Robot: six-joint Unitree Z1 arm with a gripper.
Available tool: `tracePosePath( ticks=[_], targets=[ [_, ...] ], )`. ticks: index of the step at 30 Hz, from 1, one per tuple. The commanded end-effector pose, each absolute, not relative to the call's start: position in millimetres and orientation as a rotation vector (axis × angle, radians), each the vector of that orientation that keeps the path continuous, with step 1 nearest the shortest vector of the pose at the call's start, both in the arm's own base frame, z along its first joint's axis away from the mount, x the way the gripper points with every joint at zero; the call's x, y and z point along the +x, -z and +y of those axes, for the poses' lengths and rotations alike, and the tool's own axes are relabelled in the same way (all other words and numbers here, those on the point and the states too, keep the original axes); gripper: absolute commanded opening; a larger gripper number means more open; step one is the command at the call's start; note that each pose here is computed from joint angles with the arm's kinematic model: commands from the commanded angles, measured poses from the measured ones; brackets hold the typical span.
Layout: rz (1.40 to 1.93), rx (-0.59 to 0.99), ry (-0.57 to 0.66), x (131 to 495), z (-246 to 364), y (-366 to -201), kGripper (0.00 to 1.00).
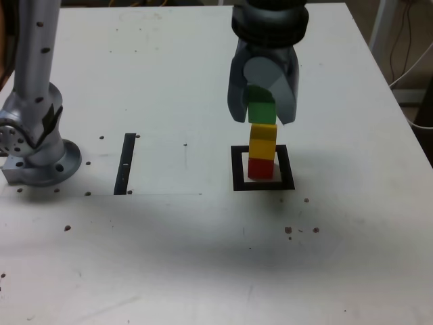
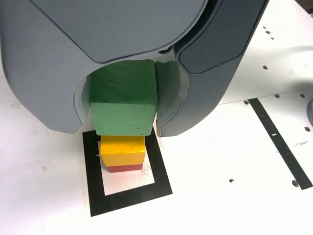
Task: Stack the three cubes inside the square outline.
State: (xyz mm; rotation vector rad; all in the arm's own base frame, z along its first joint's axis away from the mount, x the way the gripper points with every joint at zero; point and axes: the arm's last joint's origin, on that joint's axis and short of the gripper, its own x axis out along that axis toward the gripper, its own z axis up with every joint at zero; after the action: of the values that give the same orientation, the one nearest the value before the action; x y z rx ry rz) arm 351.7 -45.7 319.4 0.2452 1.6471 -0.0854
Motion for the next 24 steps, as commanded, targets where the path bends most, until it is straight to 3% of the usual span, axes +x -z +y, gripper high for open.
tracePosePath(
  ticks=[1,7,24],
  targets=[
    [1.651,0.242,0.088,355.1,-45.8,-314.6,0.03],
    [1.656,0.243,0.081,361.0,-45.3,-303.7,0.03],
    [1.679,0.234,0.051,360.3,-37.6,-292.6,0.05]
  ],
)
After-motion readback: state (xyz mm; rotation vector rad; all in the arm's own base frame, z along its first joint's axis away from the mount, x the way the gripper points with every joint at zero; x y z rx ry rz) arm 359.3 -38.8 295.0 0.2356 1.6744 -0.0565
